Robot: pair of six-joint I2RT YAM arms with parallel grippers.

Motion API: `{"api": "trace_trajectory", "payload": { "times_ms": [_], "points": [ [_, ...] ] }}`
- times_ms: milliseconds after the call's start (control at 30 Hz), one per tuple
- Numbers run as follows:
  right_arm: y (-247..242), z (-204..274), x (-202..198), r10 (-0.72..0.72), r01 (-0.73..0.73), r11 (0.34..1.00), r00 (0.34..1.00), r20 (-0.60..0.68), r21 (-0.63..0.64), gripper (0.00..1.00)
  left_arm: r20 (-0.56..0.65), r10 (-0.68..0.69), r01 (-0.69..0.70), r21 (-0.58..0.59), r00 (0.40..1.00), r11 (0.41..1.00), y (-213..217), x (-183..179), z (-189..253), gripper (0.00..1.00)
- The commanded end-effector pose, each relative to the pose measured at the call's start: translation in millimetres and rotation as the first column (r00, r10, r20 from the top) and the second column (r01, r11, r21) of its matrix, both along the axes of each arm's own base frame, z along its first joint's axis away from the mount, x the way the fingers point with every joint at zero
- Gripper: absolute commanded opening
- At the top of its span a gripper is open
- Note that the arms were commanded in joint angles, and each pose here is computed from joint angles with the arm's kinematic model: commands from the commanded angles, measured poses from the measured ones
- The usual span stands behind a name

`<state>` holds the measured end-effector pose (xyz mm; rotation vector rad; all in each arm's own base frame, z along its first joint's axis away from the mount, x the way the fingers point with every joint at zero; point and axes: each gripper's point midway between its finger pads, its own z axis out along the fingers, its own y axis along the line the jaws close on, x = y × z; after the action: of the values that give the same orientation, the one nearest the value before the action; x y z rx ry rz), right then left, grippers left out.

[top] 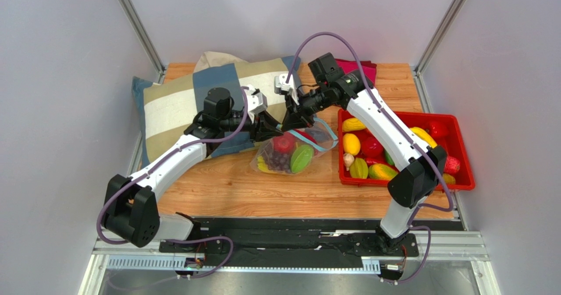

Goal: Place the food in the zip-top bag and seal the zipper
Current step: Zip the zipper food storage bag at the center of the board.

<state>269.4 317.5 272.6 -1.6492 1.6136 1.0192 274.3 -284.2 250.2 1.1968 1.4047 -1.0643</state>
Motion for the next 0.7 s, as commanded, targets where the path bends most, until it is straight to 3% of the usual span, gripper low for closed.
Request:
{"api": "trace_trajectory", "payload": {
  "times_ms": [0, 100, 233, 300, 333, 367, 667],
  "points": [
    [7.3, 28.7, -4.0, 0.024, -0.028, 0.997, 0.998, 0.058, 0.078, 0.0, 0.087, -0.044, 0.045, -0.007, 0.995, 0.999, -7.1, -1.8, 0.4, 0.41],
    [7.2, 27.5, -3.6, 0.022, -0.026, 0.997, 0.998, 0.058, 0.075, 0.0, 0.084, -0.035, 0.036, -0.005, 0.996, 0.999, -8.0, 1.9, -2.1, 0.49],
    [7.2, 26.2, -4.2, 0.025, -0.029, 0.997, 0.998, 0.056, 0.075, 0.0, 0.076, -0.028, 0.03, -0.021, 0.997, 0.999, -10.0, 3.7, 0.5, 0.5],
    [7.2, 27.0, -4.2, 0.025, -0.03, 0.997, 0.998, 0.058, 0.077, 0.0, 0.066, -0.031, 0.032, -0.025, 0.997, 0.999, -12.8, 2.8, 1.4, 0.36],
    [6.7, 26.9, -4.1, 0.025, -0.029, 0.997, 0.998, 0.057, 0.077, 0.0, 0.061, -0.038, 0.04, -0.024, 0.997, 0.999, -13.8, 1.2, 1.3, 0.24],
    [7.2, 27.5, -4.5, 0.026, -0.03, 0.997, 0.998, 0.058, 0.078, 0.0, 0.056, -0.044, 0.045, -0.013, 0.997, 0.999, -13.8, 0.3, -1.6, 0.01],
    [-3.4, 5.1, 1.9, 0.004, -0.004, 1.0, 0.997, 0.08, 0.003, 0.0, 0.09, 0.059, -0.052, -0.074, 0.994, 0.996, 4.1, -0.7, 21.3, 0.0]
  ]
}}
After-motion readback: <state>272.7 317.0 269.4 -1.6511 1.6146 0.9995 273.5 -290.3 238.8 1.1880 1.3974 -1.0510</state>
